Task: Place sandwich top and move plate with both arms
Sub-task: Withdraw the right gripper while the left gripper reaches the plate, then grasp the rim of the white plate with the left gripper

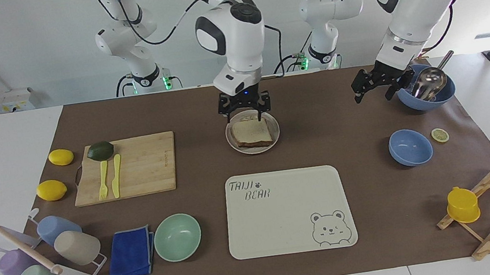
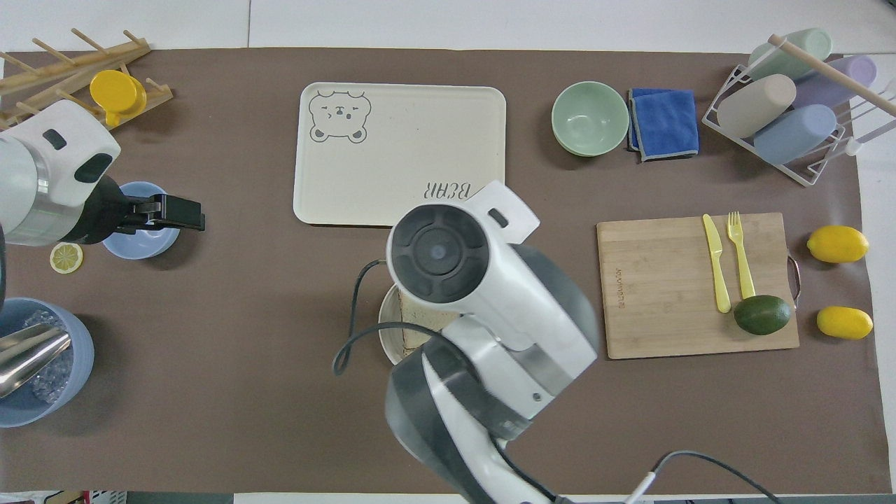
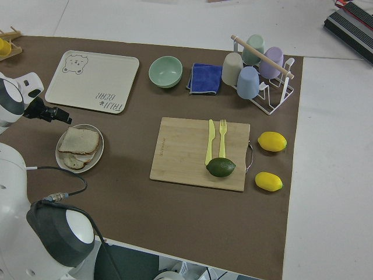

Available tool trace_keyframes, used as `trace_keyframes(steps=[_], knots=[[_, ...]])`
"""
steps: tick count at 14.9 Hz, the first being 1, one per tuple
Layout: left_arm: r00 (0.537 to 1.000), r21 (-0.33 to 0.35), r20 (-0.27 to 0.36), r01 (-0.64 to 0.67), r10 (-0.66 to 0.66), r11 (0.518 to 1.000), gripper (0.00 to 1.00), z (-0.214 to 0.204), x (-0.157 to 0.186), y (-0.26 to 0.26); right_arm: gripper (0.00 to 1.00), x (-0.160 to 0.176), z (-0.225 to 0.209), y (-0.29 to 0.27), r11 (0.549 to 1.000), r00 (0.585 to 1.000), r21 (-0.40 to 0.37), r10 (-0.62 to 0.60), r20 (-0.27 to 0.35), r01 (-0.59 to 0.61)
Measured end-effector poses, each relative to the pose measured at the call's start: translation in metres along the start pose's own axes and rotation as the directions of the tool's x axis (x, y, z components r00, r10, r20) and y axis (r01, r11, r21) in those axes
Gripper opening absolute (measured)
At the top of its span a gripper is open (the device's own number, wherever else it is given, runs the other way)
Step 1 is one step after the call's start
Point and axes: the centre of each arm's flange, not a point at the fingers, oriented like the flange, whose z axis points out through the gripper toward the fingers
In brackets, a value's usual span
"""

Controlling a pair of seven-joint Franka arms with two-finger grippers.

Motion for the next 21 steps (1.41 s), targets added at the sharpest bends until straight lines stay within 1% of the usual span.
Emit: trace_keyframes(steps=[2,4,6,8,10,12,14,18,20,21], knots=[[1.0,-0.003,0.014,-0.015,0.016,1.0,1.0,0.007,-0.003,0.014,1.0,0.029,-0.024,0.077,1.0,0.999,0.013,0.008,0.035,-0.009],[0.999,-0.002,0.044,-0.021,0.021,1.0,1.0,0.022,-0.011,0.039,1.0,0.048,-0.038,0.152,0.999,0.997,0.031,-0.008,0.076,0.006],[0.996,0.006,0.081,-0.029,0.028,1.0,1.0,0.048,-0.025,0.072,1.0,0.054,-0.051,0.221,0.999,0.993,0.035,-0.007,0.116,0.003],[0.993,0.017,0.117,-0.032,0.03,0.999,1.0,0.078,-0.043,0.1,1.0,0.049,-0.063,0.27,0.999,0.988,0.041,0.003,0.154,-0.01],[0.99,0.013,0.139,-0.02,0.018,1.0,1.0,0.11,-0.063,0.124,1.0,0.041,-0.076,0.293,0.999,0.986,0.04,0.021,0.167,-0.028],[0.99,0.008,0.14,-0.019,0.018,1.0,1.0,0.141,-0.084,0.145,1.0,0.039,-0.079,0.305,0.999,0.985,0.04,0.026,0.171,-0.033],[0.99,0.001,0.14,-0.011,0.01,1.0,1.0,0.169,-0.105,0.16,1.0,0.041,-0.076,0.32,0.999,0.985,0.047,-0.004,0.175,-0.005],[0.99,-0.068,0.129,0.063,-0.053,0.996,0.98,0.204,-0.131,0.167,1.0,0.042,-0.074,0.332,0.999,0.985,0.052,-0.009,0.174,0.0],[0.99,-0.102,0.109,0.102,-0.091,0.989,0.81,0.22,-0.145,0.173,1.0,0.043,-0.074,0.34,0.997,0.984,0.063,-0.057,0.169,0.047],[0.99,-0.11,0.104,0.112,-0.1,0.988,0.81,0.225,-0.15,0.175,1.0,0.043,-0.073,0.346,0.995,0.982,0.069,-0.085,0.167,0.074]])
